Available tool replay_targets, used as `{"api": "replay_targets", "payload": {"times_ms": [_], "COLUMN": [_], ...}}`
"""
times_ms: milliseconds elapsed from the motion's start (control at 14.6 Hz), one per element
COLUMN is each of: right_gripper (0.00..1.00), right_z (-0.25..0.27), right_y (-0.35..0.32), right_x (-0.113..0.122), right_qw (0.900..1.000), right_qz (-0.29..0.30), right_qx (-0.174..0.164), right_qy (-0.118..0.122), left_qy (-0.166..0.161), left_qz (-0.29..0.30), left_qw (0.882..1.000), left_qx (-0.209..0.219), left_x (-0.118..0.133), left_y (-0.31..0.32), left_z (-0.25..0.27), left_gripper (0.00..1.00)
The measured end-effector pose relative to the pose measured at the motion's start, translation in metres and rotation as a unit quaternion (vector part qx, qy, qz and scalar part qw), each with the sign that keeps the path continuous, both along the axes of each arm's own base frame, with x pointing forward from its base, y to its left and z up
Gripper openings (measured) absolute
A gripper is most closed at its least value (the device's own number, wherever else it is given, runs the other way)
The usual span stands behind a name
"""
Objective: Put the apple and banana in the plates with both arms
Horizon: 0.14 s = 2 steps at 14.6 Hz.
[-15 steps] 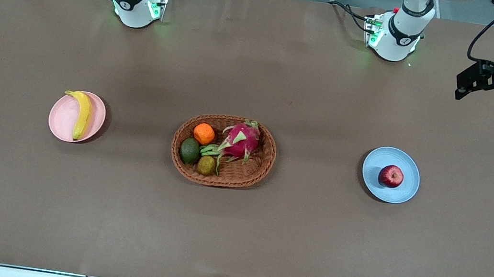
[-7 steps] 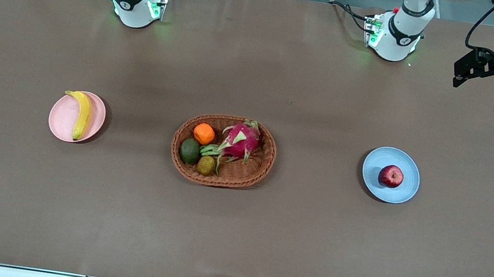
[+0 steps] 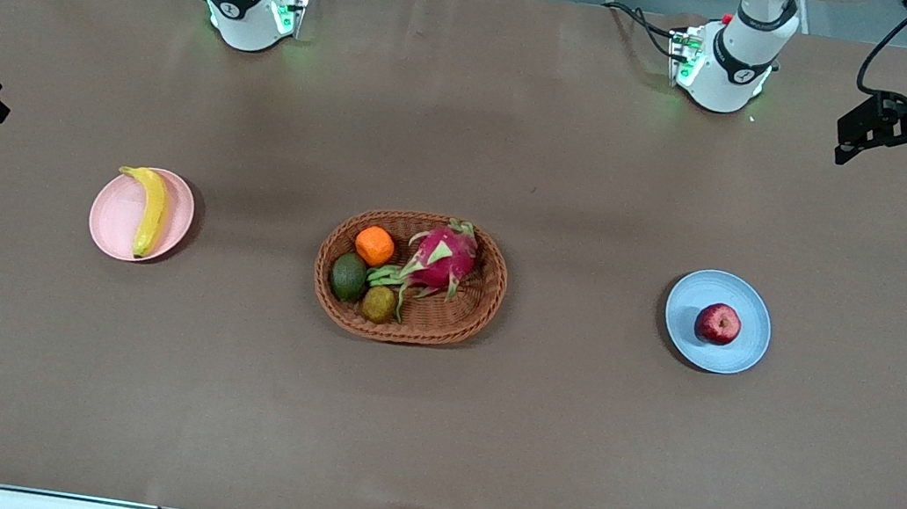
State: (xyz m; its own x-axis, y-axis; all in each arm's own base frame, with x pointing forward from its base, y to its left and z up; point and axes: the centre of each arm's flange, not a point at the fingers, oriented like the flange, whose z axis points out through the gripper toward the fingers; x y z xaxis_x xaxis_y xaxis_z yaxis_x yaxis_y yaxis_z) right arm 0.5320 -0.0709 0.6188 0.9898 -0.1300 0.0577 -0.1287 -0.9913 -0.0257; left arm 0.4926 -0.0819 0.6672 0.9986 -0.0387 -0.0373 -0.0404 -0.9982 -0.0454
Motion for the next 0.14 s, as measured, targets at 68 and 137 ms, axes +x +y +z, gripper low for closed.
{"api": "replay_targets", "payload": {"times_ms": [68,137], "right_gripper": [1.00,1.00], "right_z": [-0.0002,-0.0004], "right_y": [0.0001,0.0002], "right_x": [0.0001,0.0001], "right_qw": [1.000,1.000], "right_qz": [0.000,0.000], "right_qx": [0.000,0.000], "right_qy": [0.000,0.000], "left_qy": [0.000,0.000], "left_qz": [0.000,0.000], "left_qw": [1.000,1.000], "left_qx": [0.000,0.000], "left_x": [0.0000,0.0000], "left_y": [0.0000,0.0000], "left_z": [0.0000,0.0000], "left_gripper": [1.00,1.00]}}
